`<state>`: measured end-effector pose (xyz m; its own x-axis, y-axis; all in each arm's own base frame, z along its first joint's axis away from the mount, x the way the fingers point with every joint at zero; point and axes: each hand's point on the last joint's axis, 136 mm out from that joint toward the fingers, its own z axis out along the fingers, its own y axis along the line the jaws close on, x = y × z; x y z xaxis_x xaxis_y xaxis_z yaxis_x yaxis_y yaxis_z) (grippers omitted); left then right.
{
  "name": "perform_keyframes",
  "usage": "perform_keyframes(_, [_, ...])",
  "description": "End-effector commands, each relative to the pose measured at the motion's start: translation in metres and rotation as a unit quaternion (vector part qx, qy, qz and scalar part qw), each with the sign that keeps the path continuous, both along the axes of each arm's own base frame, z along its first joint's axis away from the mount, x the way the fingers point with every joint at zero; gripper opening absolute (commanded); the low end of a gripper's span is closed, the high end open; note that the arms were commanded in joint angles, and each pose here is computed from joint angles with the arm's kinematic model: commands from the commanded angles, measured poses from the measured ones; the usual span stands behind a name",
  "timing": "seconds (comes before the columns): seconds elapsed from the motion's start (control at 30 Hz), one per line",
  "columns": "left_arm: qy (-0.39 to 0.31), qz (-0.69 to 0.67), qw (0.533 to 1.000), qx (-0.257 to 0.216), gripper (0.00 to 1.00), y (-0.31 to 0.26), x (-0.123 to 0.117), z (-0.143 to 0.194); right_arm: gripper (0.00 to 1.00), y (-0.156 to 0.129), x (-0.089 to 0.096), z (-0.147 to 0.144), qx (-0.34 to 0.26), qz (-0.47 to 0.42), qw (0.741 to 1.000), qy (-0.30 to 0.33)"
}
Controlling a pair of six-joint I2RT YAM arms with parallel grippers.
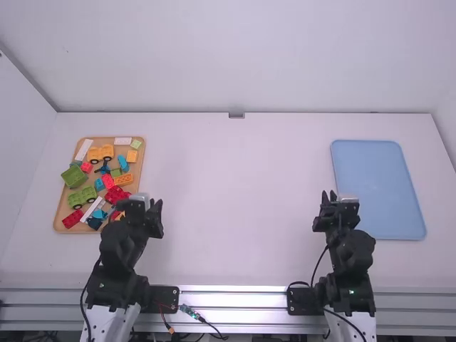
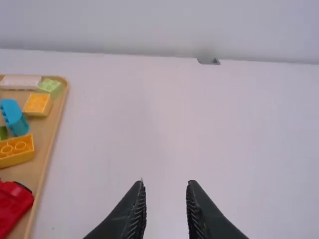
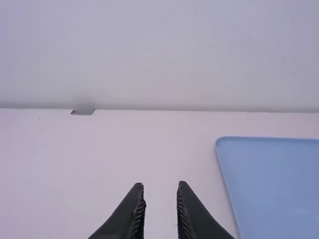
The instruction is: Assemble lego blocks to make yellow taxi
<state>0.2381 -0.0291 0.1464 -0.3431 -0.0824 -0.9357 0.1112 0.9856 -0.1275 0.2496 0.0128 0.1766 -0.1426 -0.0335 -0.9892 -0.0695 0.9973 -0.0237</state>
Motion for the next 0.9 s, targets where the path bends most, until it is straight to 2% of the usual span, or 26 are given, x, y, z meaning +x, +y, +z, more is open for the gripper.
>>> perform_keyframes(0.0, [-0.010, -0.006, 1.000, -0.006, 0.26, -0.003, 0.003, 0.020, 0.20, 0.004, 0.001, 0.027, 0.005, 0.011, 1.000, -0.024])
perform_keyframes(0.33, [-0.020, 0.016, 1.000, -0.004, 0.44, 0.004, 0.019, 0.067, 0.33, 0.007, 0.010, 0.072, 0.006, 0.020, 0.999, -0.048])
perform_keyframes(0.5, [-0.020, 0.025, 0.999, -0.030, 0.53, 0.004, 0.020, 0.068, 0.42, 0.010, 0.018, 0.104, 0.006, 0.028, 0.997, -0.071])
perform_keyframes(0.73, [-0.028, 0.014, 0.999, -0.032, 0.66, 0.000, 0.020, 0.073, 0.55, 0.022, 0.033, 0.148, 0.008, 0.062, 0.994, -0.095])
perform_keyframes(0.83, [-0.029, 0.015, 0.999, -0.032, 0.70, 0.000, 0.020, 0.073, 0.61, 0.024, 0.041, 0.158, 0.008, 0.067, 0.993, -0.095])
perform_keyframes(0.87, [-0.030, 0.015, 0.999, -0.032, 0.72, 0.000, 0.021, 0.073, 0.62, 0.023, 0.045, 0.153, 0.008, 0.065, 0.994, -0.087])
